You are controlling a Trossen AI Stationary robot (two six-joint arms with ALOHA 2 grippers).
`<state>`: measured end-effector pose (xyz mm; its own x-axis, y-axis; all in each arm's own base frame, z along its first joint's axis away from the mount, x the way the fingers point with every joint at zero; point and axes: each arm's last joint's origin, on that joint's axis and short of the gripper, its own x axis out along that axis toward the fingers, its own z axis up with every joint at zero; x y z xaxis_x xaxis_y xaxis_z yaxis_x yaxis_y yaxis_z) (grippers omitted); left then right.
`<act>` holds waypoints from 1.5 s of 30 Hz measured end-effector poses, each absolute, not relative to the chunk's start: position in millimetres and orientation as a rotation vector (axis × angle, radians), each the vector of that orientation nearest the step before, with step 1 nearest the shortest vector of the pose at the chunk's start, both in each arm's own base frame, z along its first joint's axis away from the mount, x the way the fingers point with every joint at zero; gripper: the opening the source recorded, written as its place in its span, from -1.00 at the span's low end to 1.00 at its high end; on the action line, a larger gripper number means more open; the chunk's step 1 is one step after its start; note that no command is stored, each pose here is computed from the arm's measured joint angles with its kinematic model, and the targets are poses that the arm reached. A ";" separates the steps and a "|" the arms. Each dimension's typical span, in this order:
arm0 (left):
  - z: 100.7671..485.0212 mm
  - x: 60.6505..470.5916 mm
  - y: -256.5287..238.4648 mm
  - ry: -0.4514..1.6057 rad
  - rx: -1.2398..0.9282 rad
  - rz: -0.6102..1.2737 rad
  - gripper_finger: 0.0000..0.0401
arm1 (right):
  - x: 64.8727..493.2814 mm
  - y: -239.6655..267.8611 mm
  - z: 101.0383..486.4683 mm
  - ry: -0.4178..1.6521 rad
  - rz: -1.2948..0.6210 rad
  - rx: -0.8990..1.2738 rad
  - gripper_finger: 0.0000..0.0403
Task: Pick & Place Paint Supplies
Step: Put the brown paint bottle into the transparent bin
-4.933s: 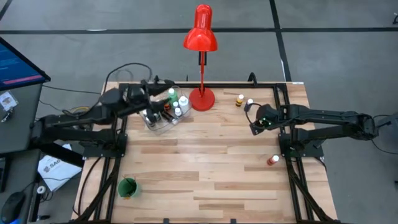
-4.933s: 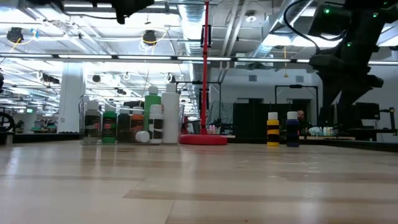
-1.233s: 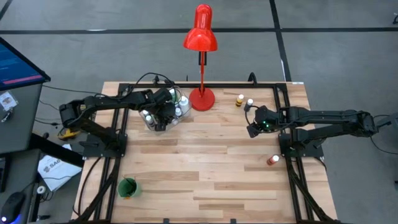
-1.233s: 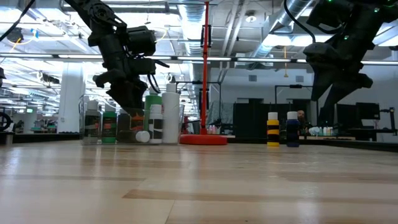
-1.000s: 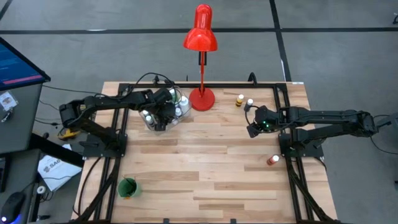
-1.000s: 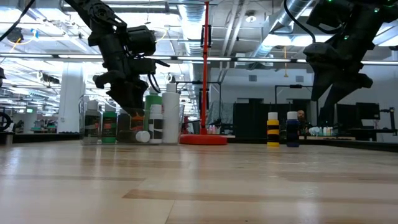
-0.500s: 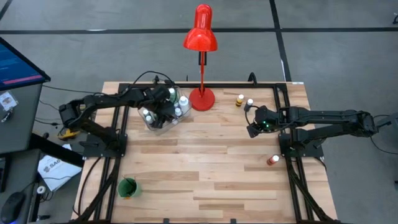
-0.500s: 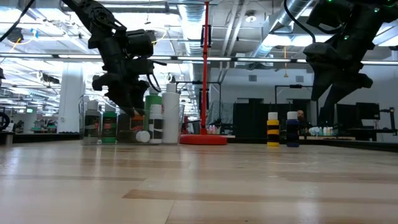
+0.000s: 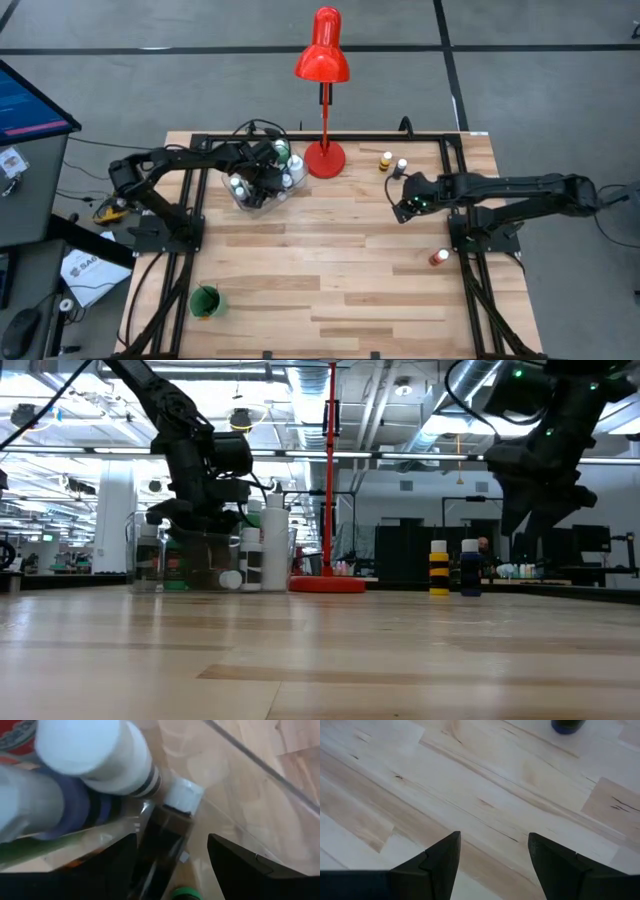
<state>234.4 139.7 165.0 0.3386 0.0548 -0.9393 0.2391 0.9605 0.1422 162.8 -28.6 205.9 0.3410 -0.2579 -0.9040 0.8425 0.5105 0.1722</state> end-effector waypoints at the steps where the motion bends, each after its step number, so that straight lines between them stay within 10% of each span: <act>1: 164.6 234.9 139.6 1.225 0.275 -0.125 0.18 | 164.6 -28.8 204.4 0.968 -0.805 0.724 0.13; 27: 182.3 232.1 128.5 1.193 0.353 -0.107 -0.54 | 176.7 -29.6 202.5 0.938 -0.735 0.715 0.13; 45: 189.7 227.8 122.5 1.164 0.385 -0.199 0.14 | 176.8 -29.5 202.5 0.939 -0.731 0.718 0.13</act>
